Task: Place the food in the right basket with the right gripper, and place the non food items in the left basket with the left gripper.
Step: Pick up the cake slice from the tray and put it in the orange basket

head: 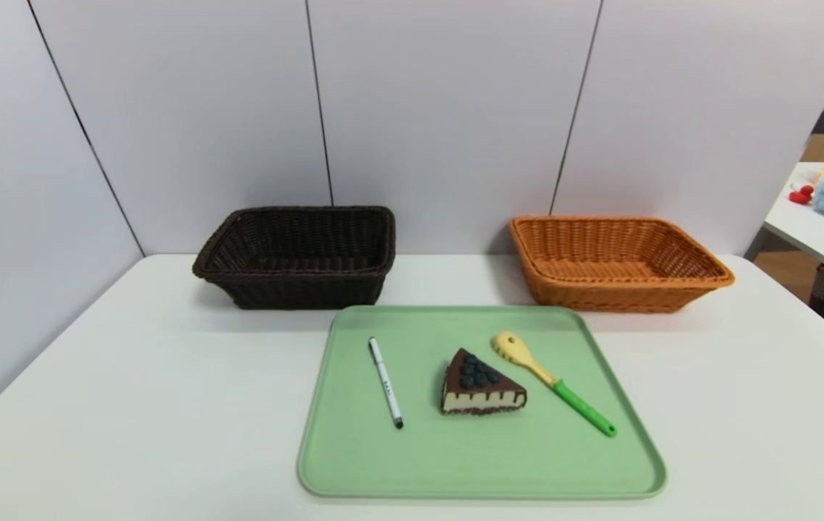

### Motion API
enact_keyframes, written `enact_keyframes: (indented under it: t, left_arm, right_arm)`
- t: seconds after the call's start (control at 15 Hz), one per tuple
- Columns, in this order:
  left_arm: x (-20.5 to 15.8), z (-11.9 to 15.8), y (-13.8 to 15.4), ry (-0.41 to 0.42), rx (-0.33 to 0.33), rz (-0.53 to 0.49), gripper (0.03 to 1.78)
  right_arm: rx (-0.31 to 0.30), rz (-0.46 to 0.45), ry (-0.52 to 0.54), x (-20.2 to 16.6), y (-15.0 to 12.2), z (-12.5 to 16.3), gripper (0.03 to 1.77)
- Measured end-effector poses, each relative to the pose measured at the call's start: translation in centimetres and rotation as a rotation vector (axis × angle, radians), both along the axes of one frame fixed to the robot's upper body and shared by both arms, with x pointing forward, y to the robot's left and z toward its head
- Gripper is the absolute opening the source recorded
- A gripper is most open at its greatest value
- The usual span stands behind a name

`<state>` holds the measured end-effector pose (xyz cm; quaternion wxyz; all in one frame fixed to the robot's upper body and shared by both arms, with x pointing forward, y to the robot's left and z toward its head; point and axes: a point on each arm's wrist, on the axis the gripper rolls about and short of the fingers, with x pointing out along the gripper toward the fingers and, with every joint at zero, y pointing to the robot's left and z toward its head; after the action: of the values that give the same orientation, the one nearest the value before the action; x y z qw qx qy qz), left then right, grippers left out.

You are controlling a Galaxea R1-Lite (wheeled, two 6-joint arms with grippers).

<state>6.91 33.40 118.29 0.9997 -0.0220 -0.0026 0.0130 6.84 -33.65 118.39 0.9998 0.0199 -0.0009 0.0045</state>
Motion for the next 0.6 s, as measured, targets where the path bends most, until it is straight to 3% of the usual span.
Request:
enact_keyframes:
  t: [0.6]
  left_arm:
    - [0.00,0.00,0.00,0.000,-0.006,-0.001,1.69]
  right_arm:
    - [0.004,-0.001,-0.001,0.00,0.00,0.00,1.70]
